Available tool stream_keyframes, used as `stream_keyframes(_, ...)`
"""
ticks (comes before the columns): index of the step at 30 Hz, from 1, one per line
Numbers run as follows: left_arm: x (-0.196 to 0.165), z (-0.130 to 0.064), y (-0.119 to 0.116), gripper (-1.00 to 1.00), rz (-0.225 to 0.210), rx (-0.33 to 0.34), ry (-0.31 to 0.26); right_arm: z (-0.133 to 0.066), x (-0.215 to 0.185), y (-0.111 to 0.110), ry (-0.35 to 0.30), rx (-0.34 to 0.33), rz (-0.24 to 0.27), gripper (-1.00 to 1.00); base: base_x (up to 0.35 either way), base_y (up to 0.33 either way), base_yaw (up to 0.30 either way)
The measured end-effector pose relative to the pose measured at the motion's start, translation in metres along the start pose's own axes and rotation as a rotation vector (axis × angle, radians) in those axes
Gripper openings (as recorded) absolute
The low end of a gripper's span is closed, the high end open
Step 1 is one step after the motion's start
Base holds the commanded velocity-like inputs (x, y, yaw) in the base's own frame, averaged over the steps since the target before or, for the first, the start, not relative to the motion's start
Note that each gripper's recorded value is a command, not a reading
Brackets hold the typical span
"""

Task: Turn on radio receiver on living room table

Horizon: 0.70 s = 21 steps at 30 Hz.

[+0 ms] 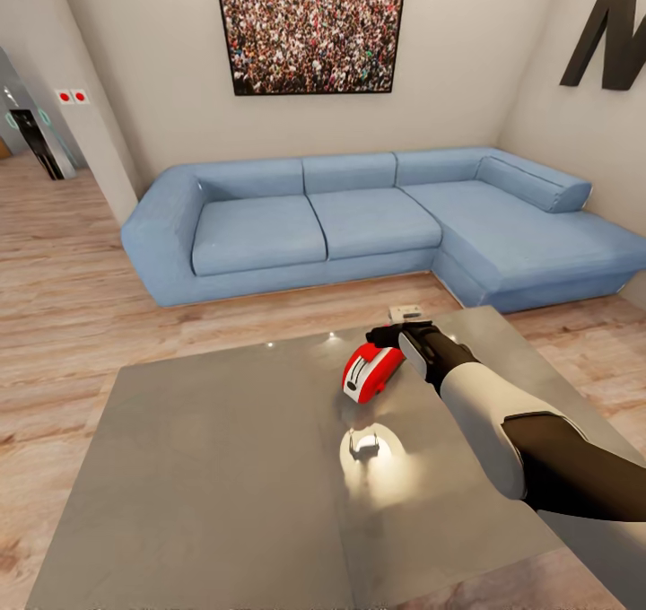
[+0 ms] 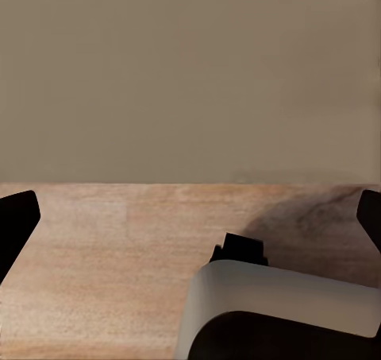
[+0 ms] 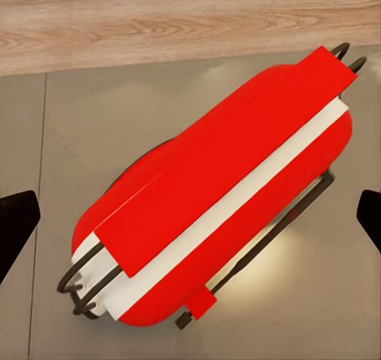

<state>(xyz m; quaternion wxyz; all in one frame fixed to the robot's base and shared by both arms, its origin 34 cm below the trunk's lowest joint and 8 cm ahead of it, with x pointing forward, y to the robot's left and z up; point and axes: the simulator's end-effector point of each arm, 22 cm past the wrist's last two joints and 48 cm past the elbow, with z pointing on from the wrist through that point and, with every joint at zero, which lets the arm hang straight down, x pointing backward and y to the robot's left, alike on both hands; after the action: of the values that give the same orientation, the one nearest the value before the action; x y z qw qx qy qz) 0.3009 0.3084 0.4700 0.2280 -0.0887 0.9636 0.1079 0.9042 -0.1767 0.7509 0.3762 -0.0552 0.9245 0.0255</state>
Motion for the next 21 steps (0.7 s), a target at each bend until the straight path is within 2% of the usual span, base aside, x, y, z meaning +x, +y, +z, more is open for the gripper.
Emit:
stream_keyframes(4, 0.002, 0.000, 0.000, 1.00, 0.001, -0.001, 0.006, 0.003, 0.004, 0.003, 0.007, -0.011, 0.002, 1.00, 0.000, 0.000, 0.000)
stream_keyframes(10, 0.006, 0.000, 0.001, 1.00, 0.004, -0.002, 0.015, 0.006, 0.010, 0.029, 0.017, -0.128, 0.003, 1.00, 0.000, 0.000, 0.000)
stream_keyframes(21, 0.013, 0.000, 0.002, 1.00, 0.009, -0.005, 0.032, 0.015, 0.021, 0.029, 0.035, -0.134, 0.002, 1.00, 0.000, 0.000, 0.000)
